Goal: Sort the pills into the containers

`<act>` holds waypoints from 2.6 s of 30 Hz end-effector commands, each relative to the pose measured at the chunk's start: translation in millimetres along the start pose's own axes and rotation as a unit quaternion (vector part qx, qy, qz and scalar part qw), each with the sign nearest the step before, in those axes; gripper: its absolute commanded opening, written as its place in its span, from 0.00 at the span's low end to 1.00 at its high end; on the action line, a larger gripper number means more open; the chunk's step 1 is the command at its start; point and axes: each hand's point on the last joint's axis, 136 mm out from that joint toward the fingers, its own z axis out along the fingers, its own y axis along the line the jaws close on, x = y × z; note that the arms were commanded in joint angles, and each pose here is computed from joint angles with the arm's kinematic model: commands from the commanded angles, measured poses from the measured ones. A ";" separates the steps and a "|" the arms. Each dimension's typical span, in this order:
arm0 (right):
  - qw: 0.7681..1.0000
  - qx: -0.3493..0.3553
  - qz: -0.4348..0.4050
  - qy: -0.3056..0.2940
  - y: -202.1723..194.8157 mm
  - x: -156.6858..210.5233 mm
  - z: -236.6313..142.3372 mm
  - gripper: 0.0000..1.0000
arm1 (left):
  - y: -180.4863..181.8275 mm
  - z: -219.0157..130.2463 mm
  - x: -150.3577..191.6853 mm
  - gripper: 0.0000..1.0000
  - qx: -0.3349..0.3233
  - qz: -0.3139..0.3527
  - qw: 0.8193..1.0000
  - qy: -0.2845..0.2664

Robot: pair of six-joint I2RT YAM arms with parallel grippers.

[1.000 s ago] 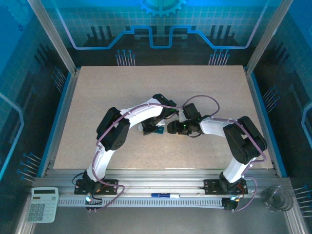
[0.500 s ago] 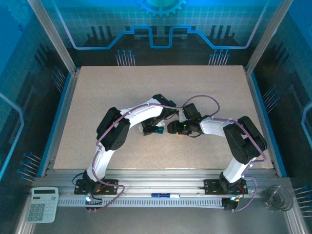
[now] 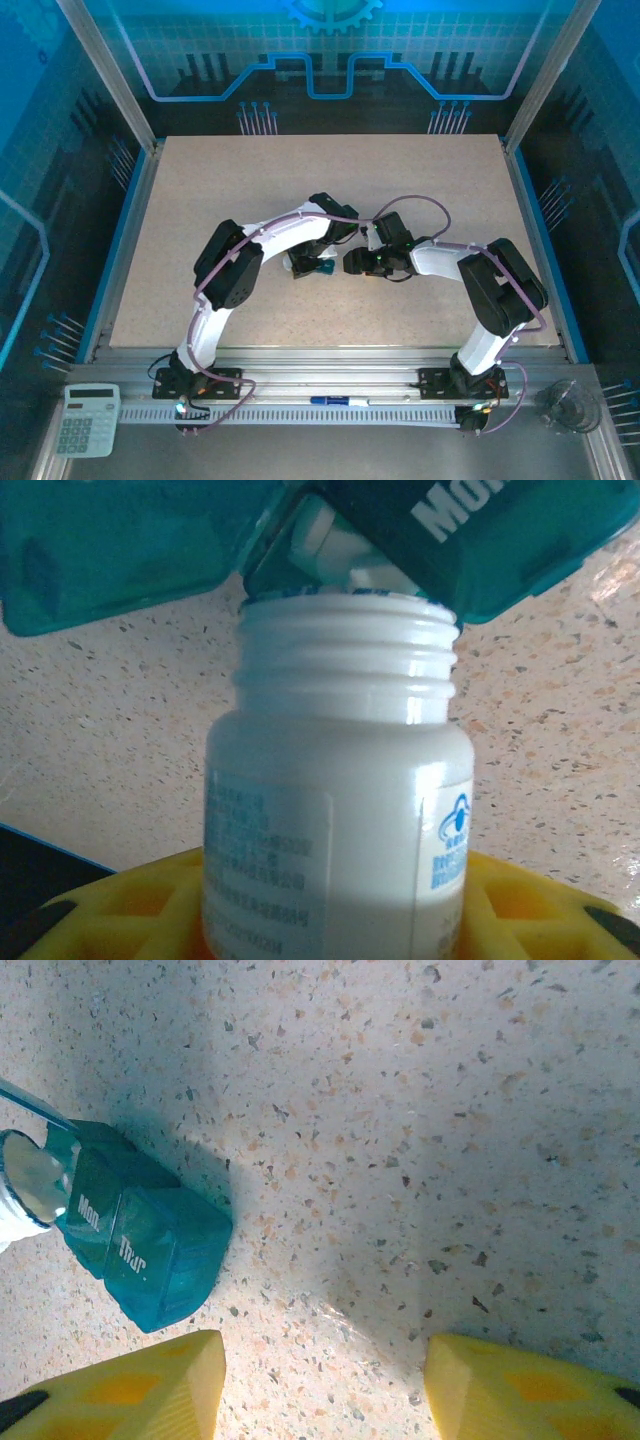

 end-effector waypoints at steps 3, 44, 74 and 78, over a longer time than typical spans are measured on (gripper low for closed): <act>1.000 0.011 0.012 0.018 -13.5 14.5 10.9 0.58 | 2.3 -9.9 6.2 0.00 0.013 -0.028 0.999 -0.026; 1.000 0.010 0.016 0.022 -14.1 16.4 12.0 0.58 | -3.8 5.1 10.1 0.00 0.043 -0.114 0.987 -0.100; 1.000 0.007 0.018 0.023 -12.3 15.2 12.2 0.58 | -14.8 12.7 11.4 0.00 0.092 -0.186 0.961 -0.183; 1.000 0.006 0.017 0.022 -11.5 14.4 11.8 0.58 | -14.2 14.1 12.5 0.00 0.095 -0.197 0.956 -0.197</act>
